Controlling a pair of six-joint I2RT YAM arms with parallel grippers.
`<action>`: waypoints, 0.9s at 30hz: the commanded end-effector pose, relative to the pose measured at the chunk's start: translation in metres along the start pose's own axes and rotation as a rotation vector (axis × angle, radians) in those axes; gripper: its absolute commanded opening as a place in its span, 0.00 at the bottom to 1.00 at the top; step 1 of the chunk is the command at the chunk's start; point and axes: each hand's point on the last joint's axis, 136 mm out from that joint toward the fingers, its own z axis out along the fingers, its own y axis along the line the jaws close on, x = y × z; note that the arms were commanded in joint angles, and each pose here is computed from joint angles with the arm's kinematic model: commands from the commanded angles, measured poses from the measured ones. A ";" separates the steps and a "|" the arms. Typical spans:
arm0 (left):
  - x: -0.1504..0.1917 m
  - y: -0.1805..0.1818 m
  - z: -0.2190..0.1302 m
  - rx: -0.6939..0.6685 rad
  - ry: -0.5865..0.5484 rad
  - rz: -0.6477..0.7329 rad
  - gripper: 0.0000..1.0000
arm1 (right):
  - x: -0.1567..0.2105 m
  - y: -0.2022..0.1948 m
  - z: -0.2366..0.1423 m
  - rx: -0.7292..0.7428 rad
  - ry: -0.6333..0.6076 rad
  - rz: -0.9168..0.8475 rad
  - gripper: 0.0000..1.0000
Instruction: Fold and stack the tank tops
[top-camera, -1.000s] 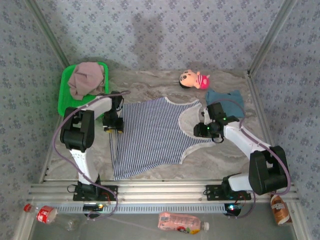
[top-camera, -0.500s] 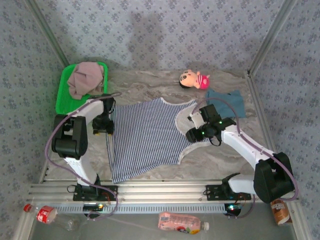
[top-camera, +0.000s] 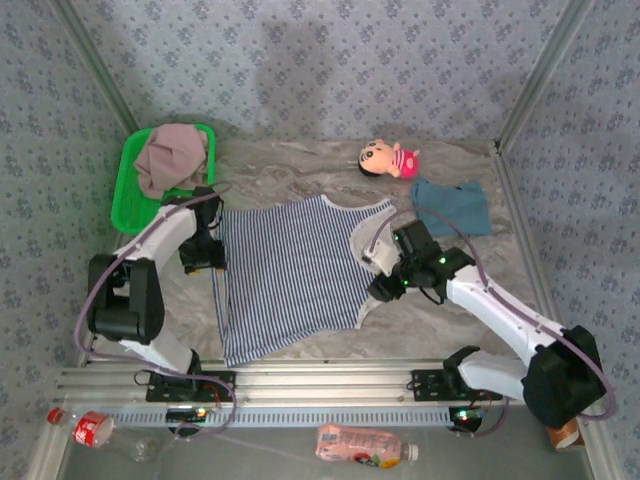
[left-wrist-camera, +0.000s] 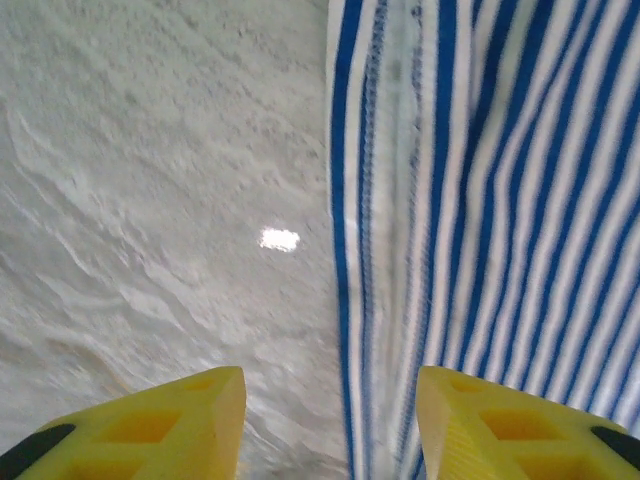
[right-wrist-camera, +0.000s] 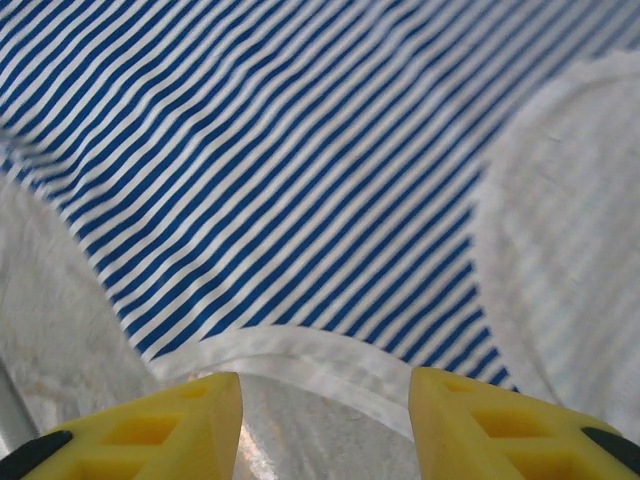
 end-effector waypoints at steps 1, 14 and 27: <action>0.047 -0.009 -0.010 0.079 0.096 -0.155 0.49 | 0.026 0.026 0.004 -0.045 0.066 -0.216 0.50; 0.162 -0.038 0.015 0.074 0.194 -0.397 0.49 | 0.024 0.075 0.055 -0.080 0.028 -0.567 0.51; 0.211 -0.026 0.041 0.001 0.214 -0.478 0.48 | 0.042 0.065 0.084 -0.108 0.152 -0.626 0.42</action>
